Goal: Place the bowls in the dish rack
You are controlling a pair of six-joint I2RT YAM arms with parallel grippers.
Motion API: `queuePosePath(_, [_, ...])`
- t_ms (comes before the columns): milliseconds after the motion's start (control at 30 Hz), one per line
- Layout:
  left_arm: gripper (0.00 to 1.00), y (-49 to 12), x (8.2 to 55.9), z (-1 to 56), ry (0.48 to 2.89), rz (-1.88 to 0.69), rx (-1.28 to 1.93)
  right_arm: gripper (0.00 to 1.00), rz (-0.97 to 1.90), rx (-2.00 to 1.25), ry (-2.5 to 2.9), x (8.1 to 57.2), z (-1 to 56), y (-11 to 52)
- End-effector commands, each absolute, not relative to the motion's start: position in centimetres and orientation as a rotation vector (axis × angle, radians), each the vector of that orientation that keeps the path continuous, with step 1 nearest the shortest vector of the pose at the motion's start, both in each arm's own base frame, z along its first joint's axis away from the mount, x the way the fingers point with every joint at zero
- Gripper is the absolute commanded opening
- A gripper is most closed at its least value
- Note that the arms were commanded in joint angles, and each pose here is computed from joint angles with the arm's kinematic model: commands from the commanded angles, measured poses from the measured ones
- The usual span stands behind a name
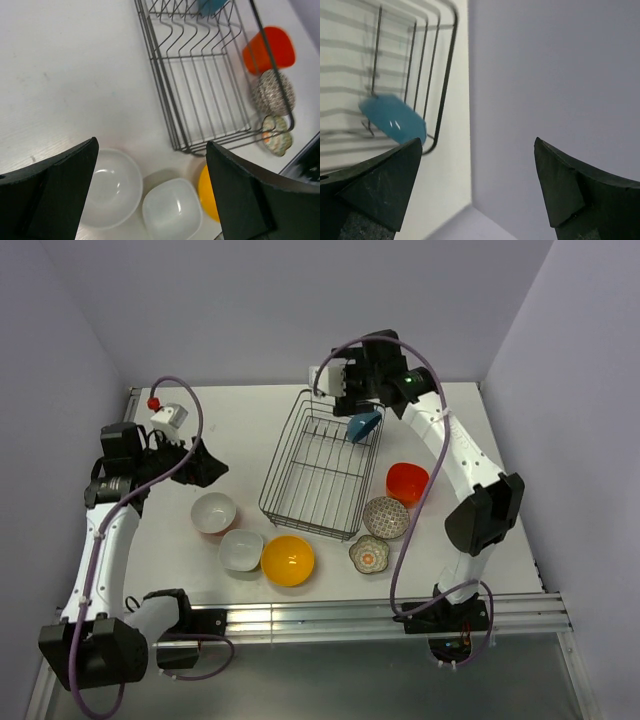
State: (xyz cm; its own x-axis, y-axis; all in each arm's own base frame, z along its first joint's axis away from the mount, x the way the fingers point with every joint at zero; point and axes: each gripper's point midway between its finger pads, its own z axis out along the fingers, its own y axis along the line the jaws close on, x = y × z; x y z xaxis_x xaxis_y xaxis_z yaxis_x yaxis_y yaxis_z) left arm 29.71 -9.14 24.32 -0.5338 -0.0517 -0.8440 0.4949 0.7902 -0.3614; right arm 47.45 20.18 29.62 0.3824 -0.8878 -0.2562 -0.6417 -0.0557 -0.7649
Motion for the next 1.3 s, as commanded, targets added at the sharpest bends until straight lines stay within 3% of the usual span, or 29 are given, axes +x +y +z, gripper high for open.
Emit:
queuePosePath(0, [0.95, -7.5, 27.6, 22.2, 2.051, -0.581, 0.505, 1.00, -0.125, -1.397, 1.353, 44.9, 38.2, 22.3])
queuePosePath(167, [0.92, -4.8, 26.9, 17.7, 2.174, -0.511, 0.491, 1.00, 0.161, -1.164, 1.530, 41.7, 39.9, 23.2])
queuePosePath(400, [0.85, -0.5, 28.4, 13.7, 2.320, -0.461, 0.302, 1.00, 0.406, -1.121, 1.741, 38.2, 36.0, 24.1])
queuePosePath(633, [0.75, 0.2, 28.0, 9.3, 2.472, -0.509, 0.377, 1.00, 0.510, -1.014, 1.910, 38.6, 33.1, 24.5])
queuePosePath(1100, [0.64, 0.4, 29.4, 5.6, 2.530, -0.576, 0.324, 1.00, 0.840, -0.775, 2.073, 37.9, 31.5, 26.5])
queuePosePath(1200, [0.58, 0.5, 29.9, 5.1, 2.530, -0.572, 0.302, 1.00, 0.885, -0.752, 2.095, 37.7, 30.5, 27.0])
queuePosePath(1267, [0.49, 0.5, 30.2, 4.9, 2.536, -0.575, 0.286, 1.00, 0.895, -0.741, 2.102, 37.9, 29.9, 27.3])
